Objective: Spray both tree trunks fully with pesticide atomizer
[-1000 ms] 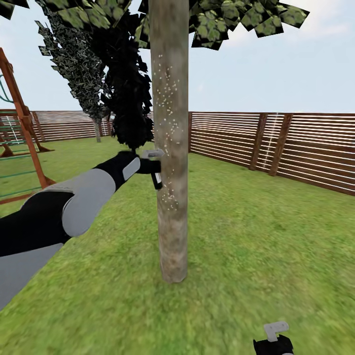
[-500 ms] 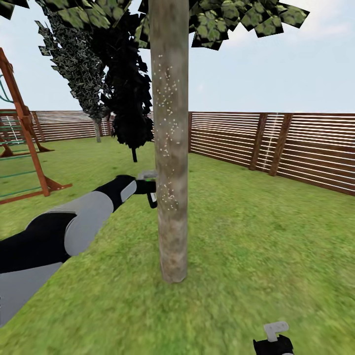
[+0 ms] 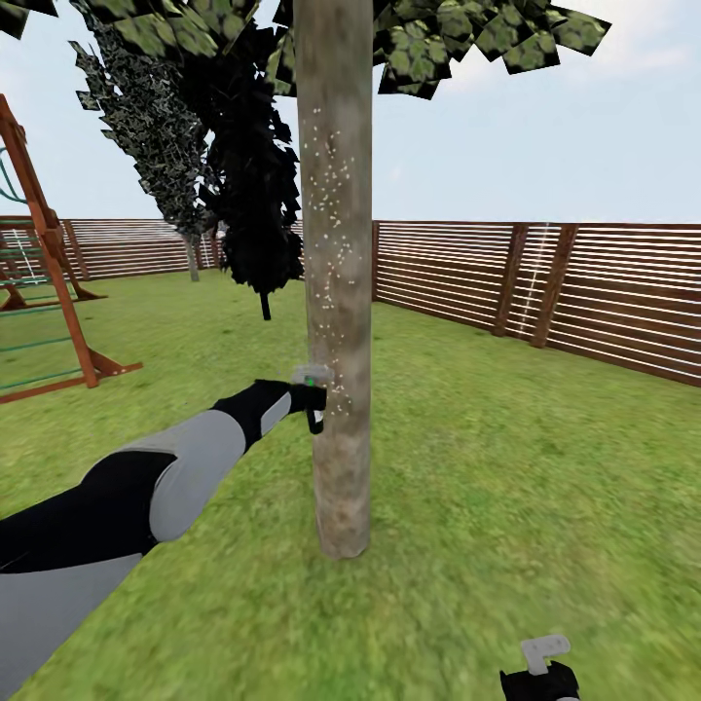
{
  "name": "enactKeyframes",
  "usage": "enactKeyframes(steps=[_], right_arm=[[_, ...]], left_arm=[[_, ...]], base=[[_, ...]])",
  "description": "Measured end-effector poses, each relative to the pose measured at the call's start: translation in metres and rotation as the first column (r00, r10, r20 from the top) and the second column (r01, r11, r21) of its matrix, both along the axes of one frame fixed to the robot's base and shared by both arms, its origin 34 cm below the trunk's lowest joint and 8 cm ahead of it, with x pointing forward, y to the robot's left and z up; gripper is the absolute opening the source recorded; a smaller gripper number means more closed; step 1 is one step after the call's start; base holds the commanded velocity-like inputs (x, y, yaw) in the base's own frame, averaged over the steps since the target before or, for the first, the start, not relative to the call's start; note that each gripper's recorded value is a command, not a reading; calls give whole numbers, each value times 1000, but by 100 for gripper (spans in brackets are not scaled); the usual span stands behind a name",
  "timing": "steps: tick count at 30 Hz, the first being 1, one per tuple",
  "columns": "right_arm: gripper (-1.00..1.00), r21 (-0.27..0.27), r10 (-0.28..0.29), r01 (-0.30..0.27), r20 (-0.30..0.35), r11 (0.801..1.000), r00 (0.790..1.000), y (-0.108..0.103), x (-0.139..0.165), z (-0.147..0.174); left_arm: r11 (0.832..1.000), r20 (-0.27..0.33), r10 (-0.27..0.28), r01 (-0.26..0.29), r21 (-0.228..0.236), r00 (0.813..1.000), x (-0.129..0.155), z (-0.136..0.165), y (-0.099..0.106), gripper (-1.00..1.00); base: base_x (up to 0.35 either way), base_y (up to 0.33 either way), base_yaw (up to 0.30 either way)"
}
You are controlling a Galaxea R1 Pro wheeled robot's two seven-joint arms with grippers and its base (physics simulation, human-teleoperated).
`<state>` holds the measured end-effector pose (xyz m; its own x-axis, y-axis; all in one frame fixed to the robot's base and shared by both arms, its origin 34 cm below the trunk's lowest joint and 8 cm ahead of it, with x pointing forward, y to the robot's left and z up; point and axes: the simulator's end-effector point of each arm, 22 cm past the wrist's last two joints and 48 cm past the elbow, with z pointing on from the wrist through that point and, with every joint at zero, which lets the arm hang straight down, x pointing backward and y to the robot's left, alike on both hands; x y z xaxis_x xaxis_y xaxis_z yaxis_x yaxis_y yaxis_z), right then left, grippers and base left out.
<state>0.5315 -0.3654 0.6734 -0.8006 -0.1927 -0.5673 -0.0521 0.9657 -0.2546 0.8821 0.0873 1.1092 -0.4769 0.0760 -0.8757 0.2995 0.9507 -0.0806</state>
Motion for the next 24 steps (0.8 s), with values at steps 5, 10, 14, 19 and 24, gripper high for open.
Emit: enactKeyframes(steps=[5, 10, 14, 19, 24], right_arm=[[100, 0, 0, 0, 0, 1000, 1000, 0, 0, 0], [100, 0, 1, -1, 0, 1000, 1000, 0, 0, 0], [100, 0, 1, -1, 0, 1000, 1000, 0, 0, 0], [100, 0, 1, -1, 0, 1000, 1000, 0, 0, 0], [100, 0, 1, -1, 0, 1000, 1000, 0, 0, 0]], left_arm=[[1000, 125, 4, -3, -10, 992, 17, 56, 0, -100], [1000, 176, 9, -5, -20, 984, 23, 93, 1, -100], [1000, 140, 17, -14, -22, 990, 17, 135, 6, -100], [990, 108, 3, 12, -139, 994, 9, 155, -6, -100], [991, 31, -1, 5, -134, 1000, 7, 118, -8, -100]], base=[[0, 0, 0], [0, 0, 0], [0, 0, 0], [0, 0, 0], [0, 0, 0]])
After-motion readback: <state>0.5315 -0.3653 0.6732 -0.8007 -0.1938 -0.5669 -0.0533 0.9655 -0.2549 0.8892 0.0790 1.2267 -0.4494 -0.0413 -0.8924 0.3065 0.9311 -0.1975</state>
